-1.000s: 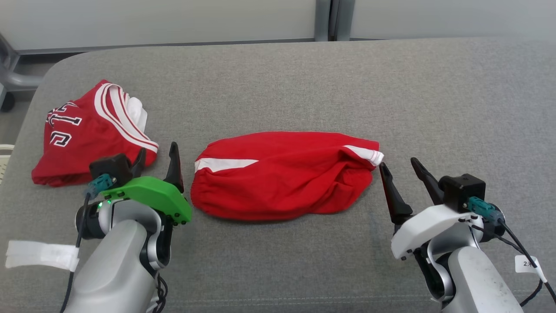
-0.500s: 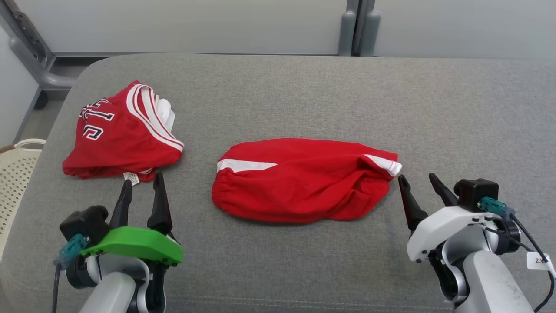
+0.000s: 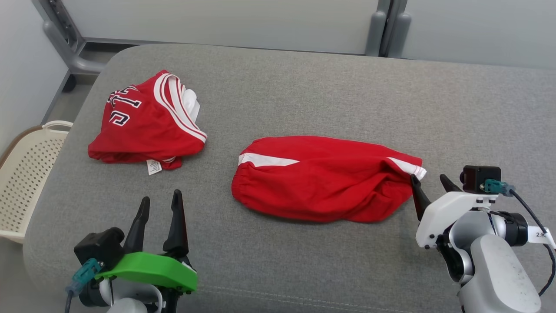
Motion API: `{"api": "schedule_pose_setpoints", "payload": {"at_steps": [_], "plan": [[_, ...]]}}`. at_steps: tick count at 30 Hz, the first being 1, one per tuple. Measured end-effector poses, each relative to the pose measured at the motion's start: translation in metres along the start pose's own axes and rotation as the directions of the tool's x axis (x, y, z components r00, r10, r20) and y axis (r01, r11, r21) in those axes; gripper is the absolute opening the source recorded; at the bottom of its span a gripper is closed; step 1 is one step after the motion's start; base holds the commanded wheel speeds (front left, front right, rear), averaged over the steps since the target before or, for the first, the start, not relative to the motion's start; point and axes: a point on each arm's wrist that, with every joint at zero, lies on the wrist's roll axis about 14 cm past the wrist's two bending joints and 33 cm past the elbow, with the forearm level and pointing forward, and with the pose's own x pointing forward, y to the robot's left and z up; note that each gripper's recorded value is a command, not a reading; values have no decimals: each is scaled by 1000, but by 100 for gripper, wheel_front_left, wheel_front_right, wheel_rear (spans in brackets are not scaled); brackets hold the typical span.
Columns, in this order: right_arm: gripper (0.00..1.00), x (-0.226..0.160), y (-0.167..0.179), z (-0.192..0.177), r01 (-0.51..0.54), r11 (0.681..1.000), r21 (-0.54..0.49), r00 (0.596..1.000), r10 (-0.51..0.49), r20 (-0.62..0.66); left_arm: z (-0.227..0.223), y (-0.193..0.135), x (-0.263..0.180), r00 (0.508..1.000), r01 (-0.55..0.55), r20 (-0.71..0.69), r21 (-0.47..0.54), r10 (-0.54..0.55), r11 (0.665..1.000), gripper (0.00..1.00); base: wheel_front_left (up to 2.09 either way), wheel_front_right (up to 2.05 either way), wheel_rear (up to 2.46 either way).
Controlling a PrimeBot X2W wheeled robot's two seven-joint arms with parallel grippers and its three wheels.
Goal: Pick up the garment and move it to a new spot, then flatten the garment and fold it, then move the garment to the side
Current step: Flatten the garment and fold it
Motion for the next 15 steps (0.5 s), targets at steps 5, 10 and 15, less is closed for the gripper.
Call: {"api": "schedule_pose_setpoints", "payload": {"at_steps": [5, 10, 15], "plan": [[100, 13, 3, -12, -6, 1000, -4, 998, 6, -55, -6, 5, -3, 1000, -17, -26, 0, 17, 1000, 100, 0, 0, 0], [100, 23, 9, -22, -23, 1000, -1, 996, 23, -83, -8, 11, -4, 999, -39, -33, 3, 39, 999, 100, 0, 0, 0], [70, 31, 15, -27, -41, 999, -5, 995, 40, -94, -10, 16, -5, 998, -55, -40, 6, 55, 998, 100, 0, 0, 0]]}}
